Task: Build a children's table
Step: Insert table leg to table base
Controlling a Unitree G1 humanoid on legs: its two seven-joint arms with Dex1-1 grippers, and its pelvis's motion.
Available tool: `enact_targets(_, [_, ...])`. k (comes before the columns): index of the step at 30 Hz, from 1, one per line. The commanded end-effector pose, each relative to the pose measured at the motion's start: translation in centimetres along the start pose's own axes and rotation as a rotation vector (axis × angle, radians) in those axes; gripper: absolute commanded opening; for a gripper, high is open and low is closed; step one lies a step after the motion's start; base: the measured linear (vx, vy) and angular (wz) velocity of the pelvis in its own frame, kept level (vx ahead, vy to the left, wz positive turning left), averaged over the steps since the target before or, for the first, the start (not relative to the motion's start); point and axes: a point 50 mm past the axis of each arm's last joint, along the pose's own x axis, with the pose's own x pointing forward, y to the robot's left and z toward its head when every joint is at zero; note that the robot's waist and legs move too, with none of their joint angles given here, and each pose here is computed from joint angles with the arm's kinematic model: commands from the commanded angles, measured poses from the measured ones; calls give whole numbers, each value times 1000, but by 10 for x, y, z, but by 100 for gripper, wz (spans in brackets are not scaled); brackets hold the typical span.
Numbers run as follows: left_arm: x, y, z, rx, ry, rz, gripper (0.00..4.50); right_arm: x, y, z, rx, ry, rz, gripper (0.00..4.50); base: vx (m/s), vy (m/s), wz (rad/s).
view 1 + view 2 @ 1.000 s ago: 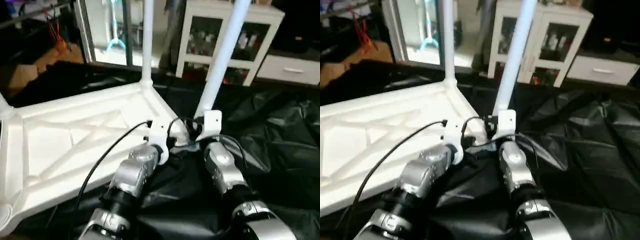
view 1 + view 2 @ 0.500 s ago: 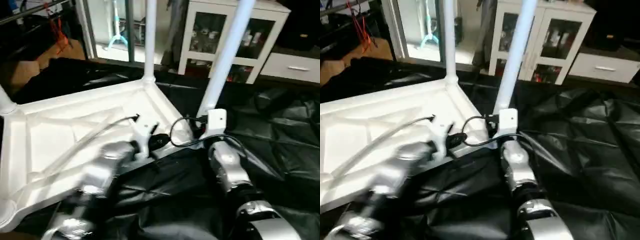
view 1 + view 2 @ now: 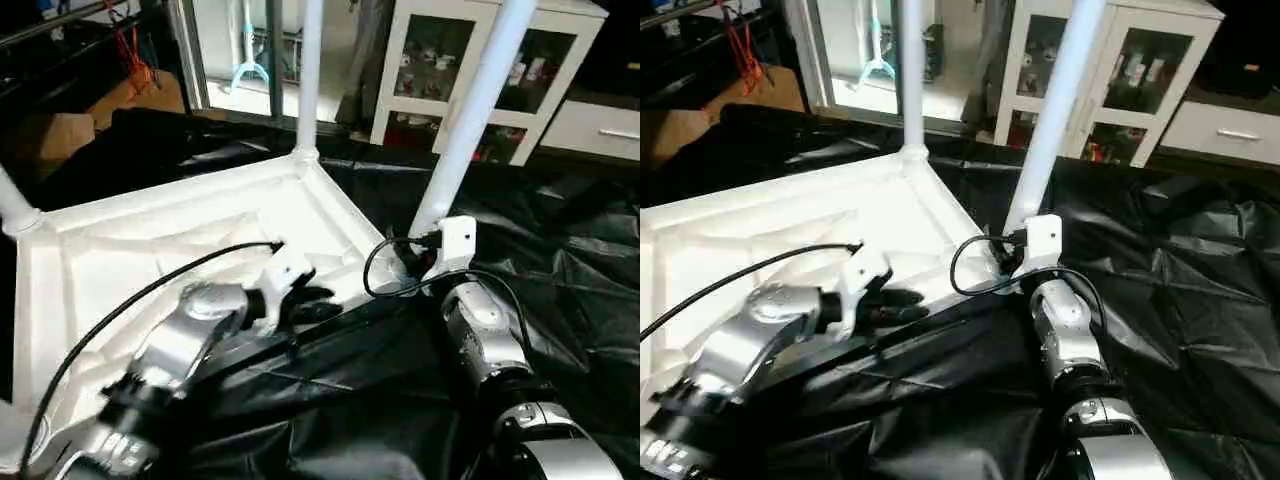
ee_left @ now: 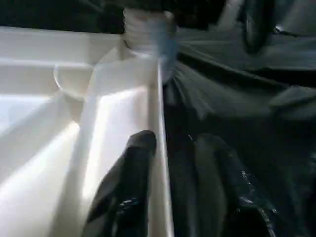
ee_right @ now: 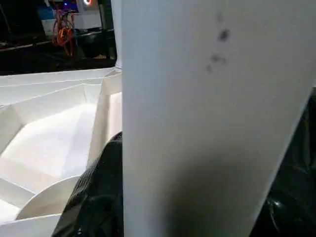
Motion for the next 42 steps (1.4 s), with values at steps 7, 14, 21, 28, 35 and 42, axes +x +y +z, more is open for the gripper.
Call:
enact_targets(7, [14,0,-1,50,57,4,234,-29,8,-56,21,237,41,196,0,0,0])
enact_targets(14, [13,7,-16,97,156,51,248,-30,9,-57,18,239,46,196,0,0,0])
enact_targets(21, [9,11,-22,83,180,78,213,-30,10,-57,18,242,53,196,0,0,0])
enact_targets(28, [8,12,-23,83,182,79,145,-30,10,-57,17,242,54,196,0,0,0])
enact_targets(35, [8,12,-23,83,182,79,71,-30,10,-57,17,242,54,196,0,0,0])
enact_targets(42, [8,12,-23,83,182,79,22,-30,10,-57,17,242,54,196,0,0,0])
